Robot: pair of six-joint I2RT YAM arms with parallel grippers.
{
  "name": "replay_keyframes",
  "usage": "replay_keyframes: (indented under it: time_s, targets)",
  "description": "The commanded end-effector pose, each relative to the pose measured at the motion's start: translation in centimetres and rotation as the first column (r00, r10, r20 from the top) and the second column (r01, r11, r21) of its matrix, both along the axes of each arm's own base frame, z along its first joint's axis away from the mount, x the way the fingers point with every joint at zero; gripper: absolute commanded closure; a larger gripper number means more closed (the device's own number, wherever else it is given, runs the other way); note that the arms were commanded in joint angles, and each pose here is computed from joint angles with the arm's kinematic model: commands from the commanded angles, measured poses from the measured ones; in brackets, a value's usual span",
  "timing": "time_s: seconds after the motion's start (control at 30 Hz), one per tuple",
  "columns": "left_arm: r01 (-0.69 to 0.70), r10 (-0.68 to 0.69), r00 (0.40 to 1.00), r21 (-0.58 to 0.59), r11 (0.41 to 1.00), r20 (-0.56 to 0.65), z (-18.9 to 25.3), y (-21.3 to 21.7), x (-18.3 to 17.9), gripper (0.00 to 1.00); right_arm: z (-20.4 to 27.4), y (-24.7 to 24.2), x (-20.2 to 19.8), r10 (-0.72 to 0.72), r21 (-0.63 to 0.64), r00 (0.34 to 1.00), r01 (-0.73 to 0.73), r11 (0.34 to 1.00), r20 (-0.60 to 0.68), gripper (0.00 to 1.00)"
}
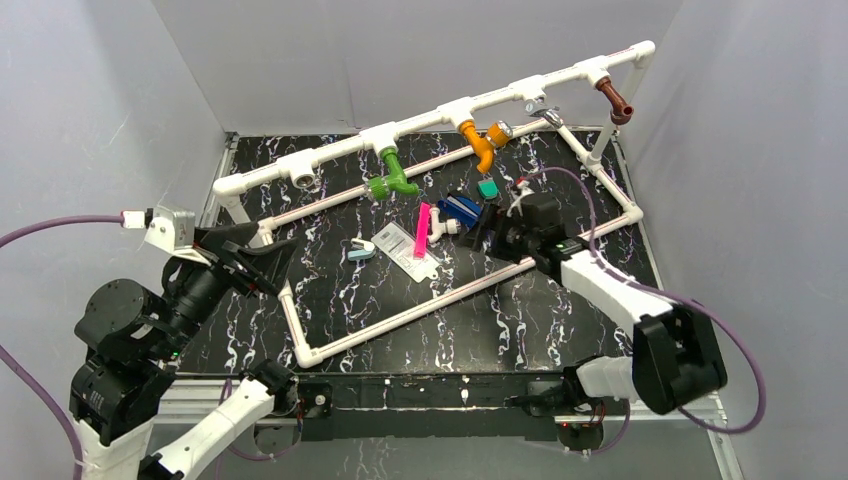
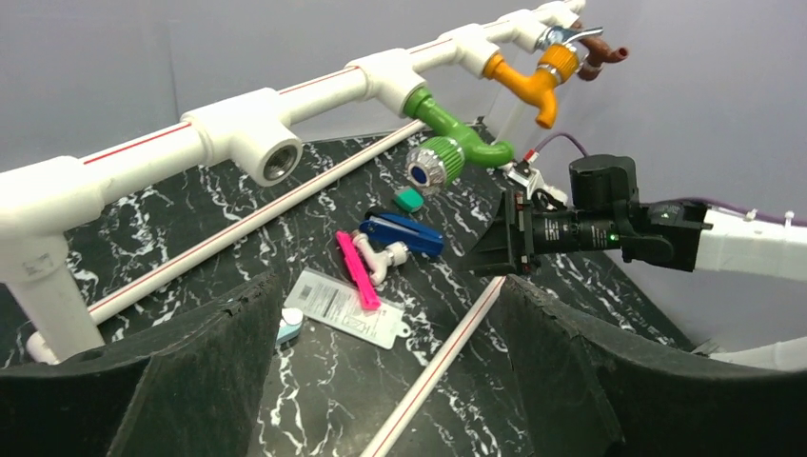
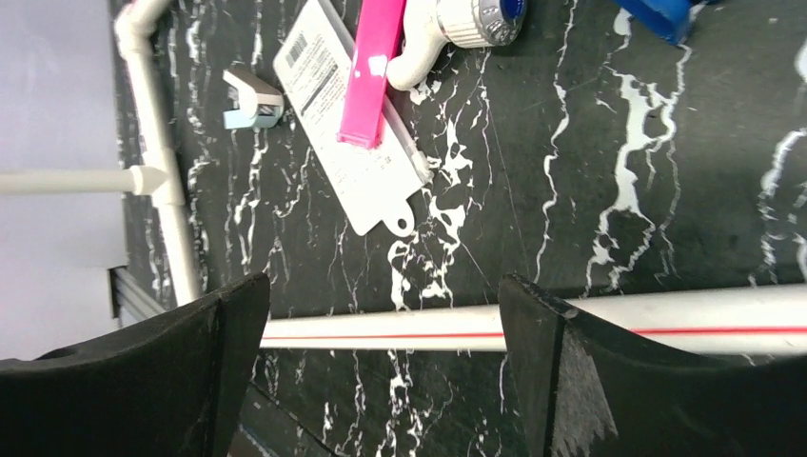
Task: Install the water faucets
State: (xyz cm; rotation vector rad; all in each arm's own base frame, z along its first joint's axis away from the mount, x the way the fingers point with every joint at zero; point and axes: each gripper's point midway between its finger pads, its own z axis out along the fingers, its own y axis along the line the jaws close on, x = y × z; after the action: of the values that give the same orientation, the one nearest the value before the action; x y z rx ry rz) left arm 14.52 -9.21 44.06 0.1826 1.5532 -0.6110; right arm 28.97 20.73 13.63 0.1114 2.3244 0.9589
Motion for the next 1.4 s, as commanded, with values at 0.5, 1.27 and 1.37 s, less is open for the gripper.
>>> replay_keyframes:
  time_s: [0.5, 1.27, 1.37]
  targets:
    - [-0.169, 0.181, 0.982, 0.195, 0.966, -0.046, -2.5, 3.0, 2.0, 0.19, -3.1, 3.3, 10.3, -0.199, -0.296, 0.967, 0.239, 0.925, 0.16, 0.08]
    - [-0.155, 0.167, 0.981, 0.121, 0.981, -0.101, -4.5, 2.2, 1.9, 0.19, -7.2, 5.8, 11.4, -0.379, -0.154, 0.924, 0.367, 0.917, -0.055, 0.14]
    - [-0.15, 0.165, 0.98, 0.125, 0.981, -0.111, -4.8, 2.1, 1.8, 0.19, -7.3, 6.5, 11.0, -0.418, -0.104, 0.901, 0.407, 0.907, -0.118, 0.14]
